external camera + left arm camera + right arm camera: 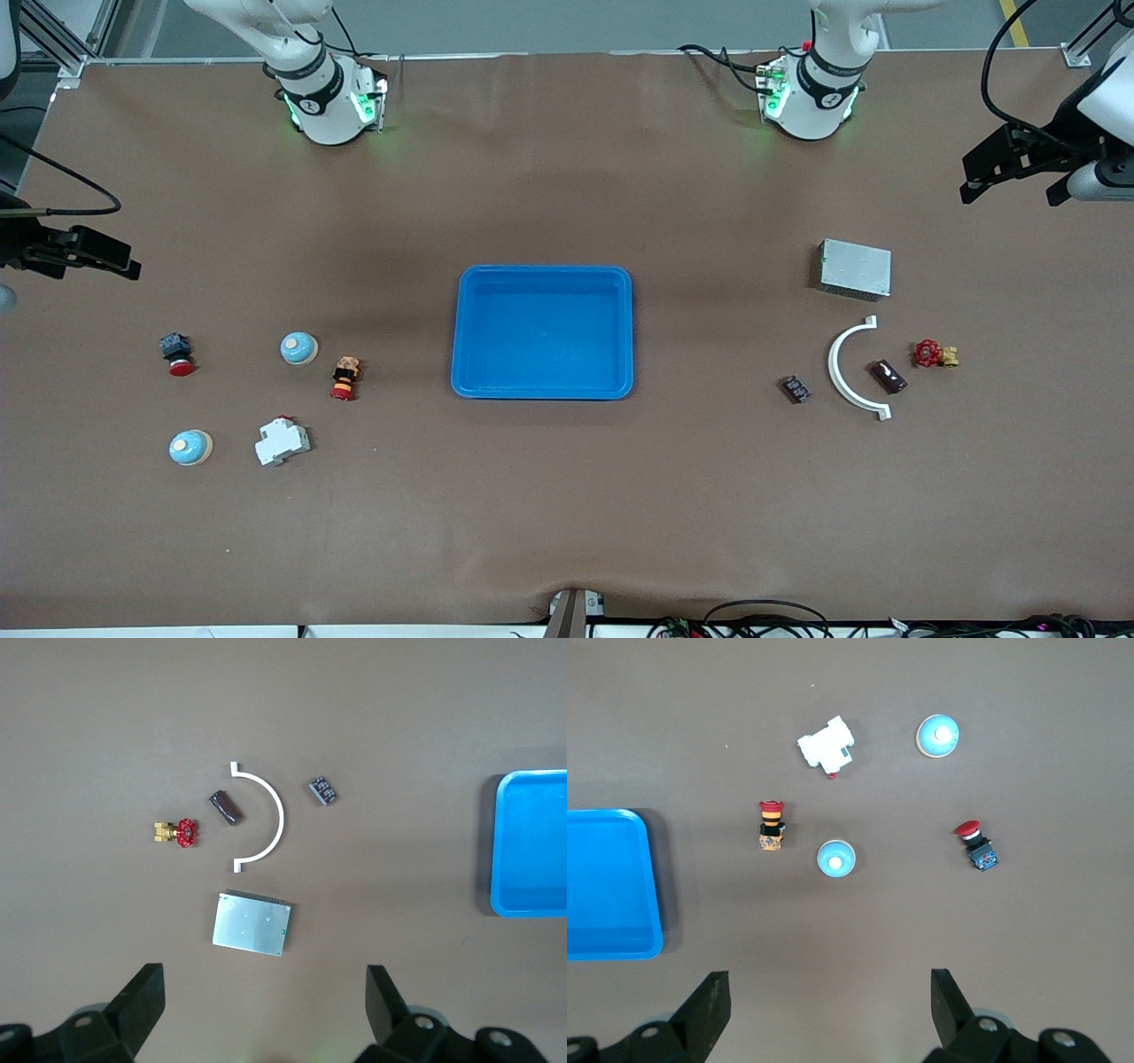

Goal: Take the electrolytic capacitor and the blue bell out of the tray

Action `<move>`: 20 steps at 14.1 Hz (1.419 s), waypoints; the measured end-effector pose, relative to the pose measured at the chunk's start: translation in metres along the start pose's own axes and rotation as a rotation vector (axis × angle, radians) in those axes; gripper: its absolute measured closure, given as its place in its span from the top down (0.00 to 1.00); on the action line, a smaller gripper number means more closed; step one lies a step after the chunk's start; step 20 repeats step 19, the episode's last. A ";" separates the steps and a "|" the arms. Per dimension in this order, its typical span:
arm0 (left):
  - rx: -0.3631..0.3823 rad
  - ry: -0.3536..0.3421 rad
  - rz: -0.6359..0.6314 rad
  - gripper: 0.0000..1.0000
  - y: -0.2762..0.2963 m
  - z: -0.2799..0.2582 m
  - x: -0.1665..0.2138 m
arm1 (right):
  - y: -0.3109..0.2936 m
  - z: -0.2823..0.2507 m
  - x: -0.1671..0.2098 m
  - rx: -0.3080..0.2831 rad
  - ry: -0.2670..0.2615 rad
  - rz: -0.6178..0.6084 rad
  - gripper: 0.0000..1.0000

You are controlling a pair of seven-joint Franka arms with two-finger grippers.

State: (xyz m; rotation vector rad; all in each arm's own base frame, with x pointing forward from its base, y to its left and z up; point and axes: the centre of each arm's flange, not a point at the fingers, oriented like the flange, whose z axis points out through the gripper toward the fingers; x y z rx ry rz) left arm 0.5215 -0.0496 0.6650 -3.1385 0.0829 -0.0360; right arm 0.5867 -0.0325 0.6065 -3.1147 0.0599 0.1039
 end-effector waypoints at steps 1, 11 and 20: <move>0.000 0.001 0.000 1.00 0.000 0.000 0.000 | 0.000 -0.003 -0.001 0.000 0.005 0.000 1.00; -0.007 0.005 0.037 1.00 0.023 0.009 0.015 | -0.011 -0.009 -0.005 -0.001 0.017 -0.067 1.00; -0.017 0.029 0.020 1.00 0.014 -0.002 0.018 | -0.015 -0.010 -0.005 -0.001 0.019 -0.099 1.00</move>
